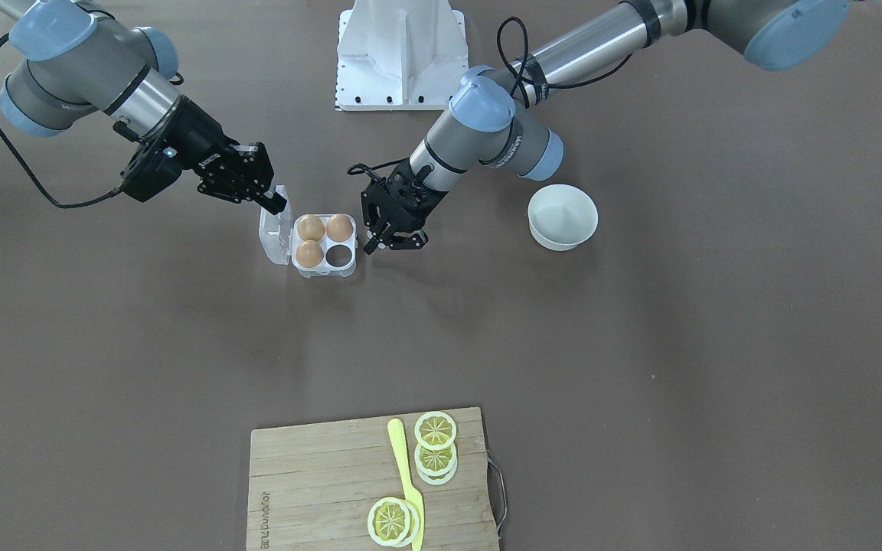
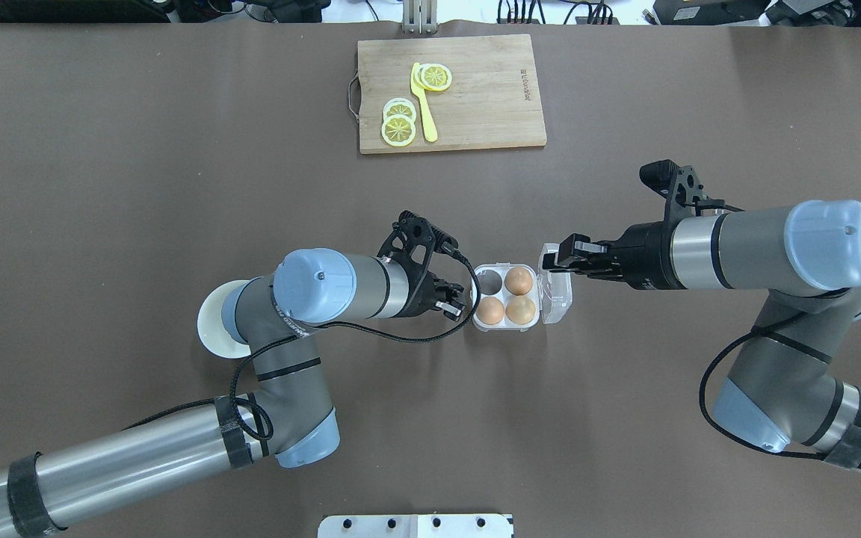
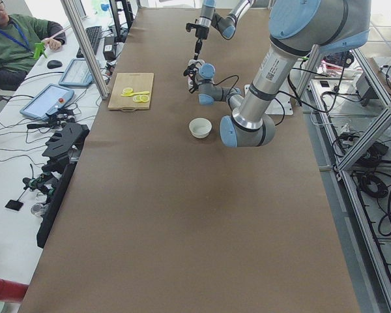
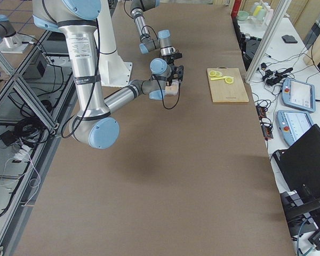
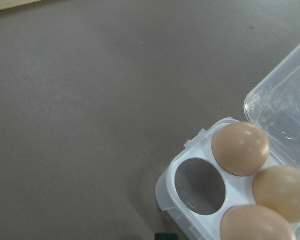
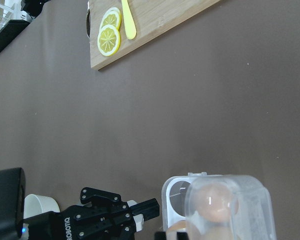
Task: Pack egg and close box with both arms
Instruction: 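Push the clear lid down over the eggs with the right gripper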
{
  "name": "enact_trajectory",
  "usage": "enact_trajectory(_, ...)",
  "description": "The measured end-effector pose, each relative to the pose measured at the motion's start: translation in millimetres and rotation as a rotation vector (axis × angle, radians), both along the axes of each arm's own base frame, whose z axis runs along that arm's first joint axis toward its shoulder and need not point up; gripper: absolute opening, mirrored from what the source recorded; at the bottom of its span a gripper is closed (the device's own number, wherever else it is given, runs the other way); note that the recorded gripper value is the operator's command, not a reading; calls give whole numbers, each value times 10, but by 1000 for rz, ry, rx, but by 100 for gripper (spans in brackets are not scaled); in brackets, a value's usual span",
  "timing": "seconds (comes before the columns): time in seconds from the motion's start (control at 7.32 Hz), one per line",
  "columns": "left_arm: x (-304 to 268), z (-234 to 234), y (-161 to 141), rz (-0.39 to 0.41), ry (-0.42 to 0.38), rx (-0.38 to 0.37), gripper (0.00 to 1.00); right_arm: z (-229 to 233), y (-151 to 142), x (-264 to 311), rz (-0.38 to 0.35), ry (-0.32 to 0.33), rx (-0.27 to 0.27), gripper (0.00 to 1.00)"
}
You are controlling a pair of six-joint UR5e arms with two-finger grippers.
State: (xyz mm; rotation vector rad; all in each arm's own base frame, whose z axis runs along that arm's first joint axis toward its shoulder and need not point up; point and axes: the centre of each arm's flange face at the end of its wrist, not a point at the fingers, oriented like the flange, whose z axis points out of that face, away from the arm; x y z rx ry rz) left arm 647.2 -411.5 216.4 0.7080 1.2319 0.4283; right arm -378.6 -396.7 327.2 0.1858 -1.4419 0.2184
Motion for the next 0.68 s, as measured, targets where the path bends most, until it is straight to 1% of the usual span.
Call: enact_trajectory(0.68,-58,-40,-49,-7,9,1,0,-68,115,-189,14,-8,15,21)
